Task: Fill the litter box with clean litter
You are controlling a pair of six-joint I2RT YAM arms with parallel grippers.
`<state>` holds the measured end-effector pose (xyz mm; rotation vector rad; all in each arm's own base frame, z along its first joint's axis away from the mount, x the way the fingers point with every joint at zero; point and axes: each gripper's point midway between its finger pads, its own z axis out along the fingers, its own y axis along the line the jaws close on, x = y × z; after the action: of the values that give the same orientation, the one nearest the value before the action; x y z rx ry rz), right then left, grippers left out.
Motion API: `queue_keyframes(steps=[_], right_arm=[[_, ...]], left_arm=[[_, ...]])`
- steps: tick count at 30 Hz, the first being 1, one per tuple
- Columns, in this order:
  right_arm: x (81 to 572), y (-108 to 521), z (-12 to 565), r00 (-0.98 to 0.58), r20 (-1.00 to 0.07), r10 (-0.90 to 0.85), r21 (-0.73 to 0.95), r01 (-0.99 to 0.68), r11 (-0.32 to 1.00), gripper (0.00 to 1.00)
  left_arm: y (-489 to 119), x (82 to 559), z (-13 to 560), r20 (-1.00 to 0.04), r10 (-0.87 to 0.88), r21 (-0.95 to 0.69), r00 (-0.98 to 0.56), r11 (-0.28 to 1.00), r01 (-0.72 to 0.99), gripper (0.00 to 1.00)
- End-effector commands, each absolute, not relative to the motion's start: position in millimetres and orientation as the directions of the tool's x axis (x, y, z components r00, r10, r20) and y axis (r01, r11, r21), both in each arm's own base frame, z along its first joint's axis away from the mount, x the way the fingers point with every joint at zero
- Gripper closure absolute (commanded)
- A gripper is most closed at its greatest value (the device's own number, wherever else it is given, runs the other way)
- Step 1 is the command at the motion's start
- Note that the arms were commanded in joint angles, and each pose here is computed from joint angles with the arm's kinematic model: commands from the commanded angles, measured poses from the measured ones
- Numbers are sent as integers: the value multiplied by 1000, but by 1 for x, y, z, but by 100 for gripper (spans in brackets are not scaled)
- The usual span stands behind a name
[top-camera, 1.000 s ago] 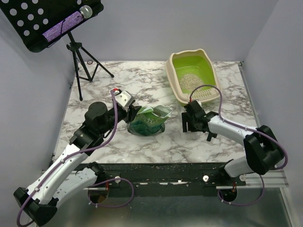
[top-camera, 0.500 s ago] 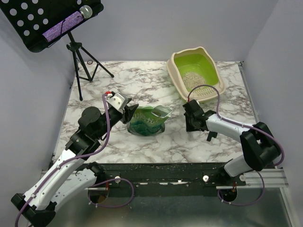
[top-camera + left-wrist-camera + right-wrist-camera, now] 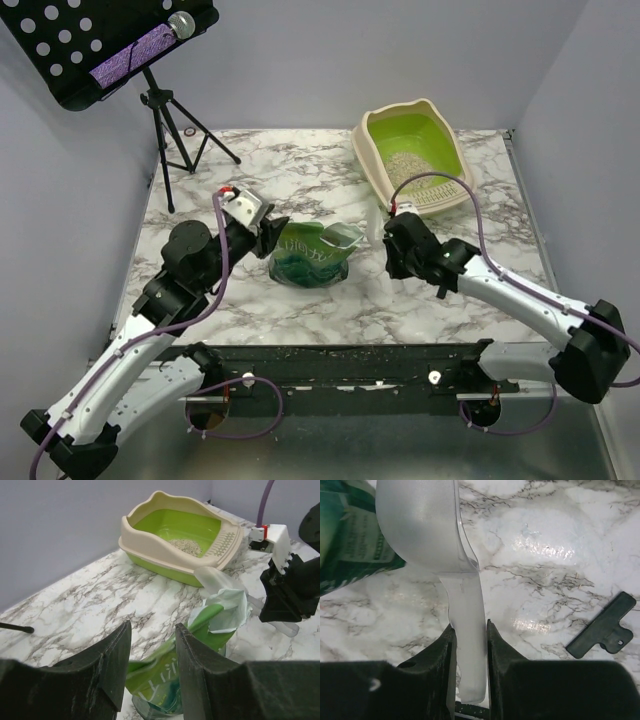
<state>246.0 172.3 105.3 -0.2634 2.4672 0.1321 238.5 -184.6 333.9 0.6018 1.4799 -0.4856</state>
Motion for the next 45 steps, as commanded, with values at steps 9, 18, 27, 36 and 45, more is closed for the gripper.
queue_keyframes(steps=[9, 18, 27, 36, 45], right_arm=[[240, 161, 245, -501, -786, -362, -266, -254, 930, 100], [244, 193, 324, -48, -763, -644, -622, -215, 753, 100], [213, 228, 367, 276, -704, -654, -710, -281, 646, 100], [204, 242, 371, 347, -629, -696, -777, -259, 573, 100], [208, 227, 370, 335, -536, -775, -840, -119, 530, 100]], left_arm=[[-187, 219, 432, -978, -87, -187, -187, 756, 627, 53], [-203, 188, 469, -890, -169, -423, -423, 653, 628, 59], [-221, 174, 450, -836, -106, -492, -538, 579, 650, 62], [-226, 173, 442, -817, -108, -520, -567, 564, 642, 61], [-220, 159, 454, -818, -123, -531, -562, 539, 654, 61]])
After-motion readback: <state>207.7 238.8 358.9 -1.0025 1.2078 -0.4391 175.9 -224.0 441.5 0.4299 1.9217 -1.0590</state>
